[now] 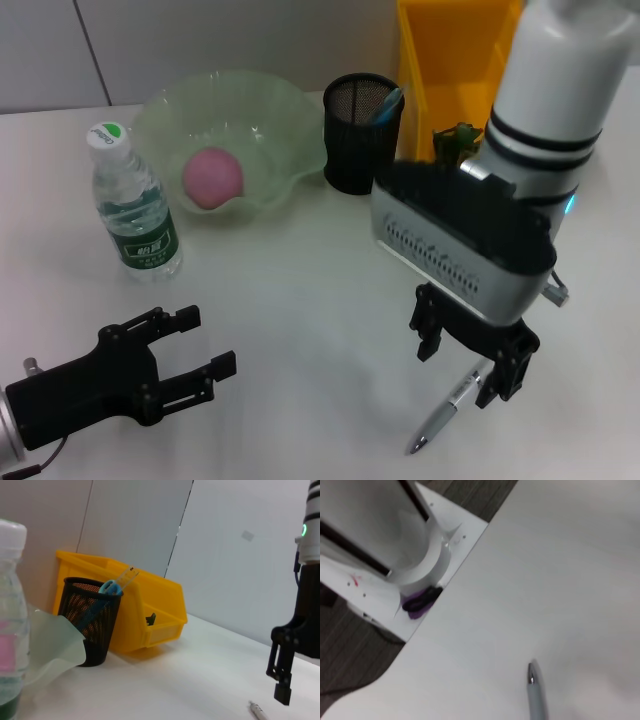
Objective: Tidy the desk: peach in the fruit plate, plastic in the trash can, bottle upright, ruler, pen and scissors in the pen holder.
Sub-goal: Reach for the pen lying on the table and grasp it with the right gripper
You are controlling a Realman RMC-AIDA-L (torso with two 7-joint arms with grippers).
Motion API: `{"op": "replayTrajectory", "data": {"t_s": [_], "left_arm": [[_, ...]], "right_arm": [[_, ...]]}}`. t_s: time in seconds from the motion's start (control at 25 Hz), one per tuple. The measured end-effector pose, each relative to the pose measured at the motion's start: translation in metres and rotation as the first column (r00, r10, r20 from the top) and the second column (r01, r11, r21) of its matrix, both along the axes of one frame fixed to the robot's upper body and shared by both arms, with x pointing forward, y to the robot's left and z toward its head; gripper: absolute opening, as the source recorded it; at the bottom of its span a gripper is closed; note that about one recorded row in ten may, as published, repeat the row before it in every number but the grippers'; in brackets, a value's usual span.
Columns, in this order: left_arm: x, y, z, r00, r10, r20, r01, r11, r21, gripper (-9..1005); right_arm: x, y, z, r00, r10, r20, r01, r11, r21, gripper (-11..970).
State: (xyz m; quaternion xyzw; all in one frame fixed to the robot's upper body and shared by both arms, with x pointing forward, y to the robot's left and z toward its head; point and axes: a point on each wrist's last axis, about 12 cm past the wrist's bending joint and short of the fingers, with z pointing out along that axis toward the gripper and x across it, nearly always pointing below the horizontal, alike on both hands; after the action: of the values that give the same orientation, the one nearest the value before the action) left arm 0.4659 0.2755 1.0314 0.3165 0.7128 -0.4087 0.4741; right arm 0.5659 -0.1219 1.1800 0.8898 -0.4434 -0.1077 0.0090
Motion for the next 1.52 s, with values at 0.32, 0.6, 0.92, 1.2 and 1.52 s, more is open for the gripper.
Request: {"op": "replayTrajectory", "data": {"t_s": [0.32, 0.6, 0.92, 1.2, 1.52], "left_arm": [[-0.001, 0.003, 0.000, 1.000, 0.000, -0.008, 0.000, 1.000, 0.006, 801], [-0.001, 0.004, 0.000, 1.000, -0.002, -0.008, 0.002, 1.000, 0.006, 801], [-0.001, 0.004, 0.000, 1.000, -0.001, -0.008, 0.001, 1.000, 0.003, 801], [-0.001, 0.005, 0.001, 1.000, 0.004, -0.006, -0.004, 1.000, 0.003, 801], [0.000, 0.005, 0.001, 1.000, 0.005, -0.005, -0.005, 1.000, 0.002, 801]], "right_arm": [[-0.010, 0.009, -0.010, 0.998, 0.069, -0.016, -0.069, 0.998, -0.009, 685], [-0.013, 0.013, -0.016, 0.995, 0.098, -0.006, -0.098, 0.995, -0.026, 685], [-0.013, 0.011, -0.028, 0.997, 0.081, 0.009, -0.081, 0.996, -0.021, 684], [-0.014, 0.010, -0.034, 0.997, 0.075, 0.015, -0.075, 0.997, -0.029, 684], [-0.012, 0.009, -0.038, 0.997, 0.066, 0.042, -0.065, 0.997, -0.029, 680]]}}
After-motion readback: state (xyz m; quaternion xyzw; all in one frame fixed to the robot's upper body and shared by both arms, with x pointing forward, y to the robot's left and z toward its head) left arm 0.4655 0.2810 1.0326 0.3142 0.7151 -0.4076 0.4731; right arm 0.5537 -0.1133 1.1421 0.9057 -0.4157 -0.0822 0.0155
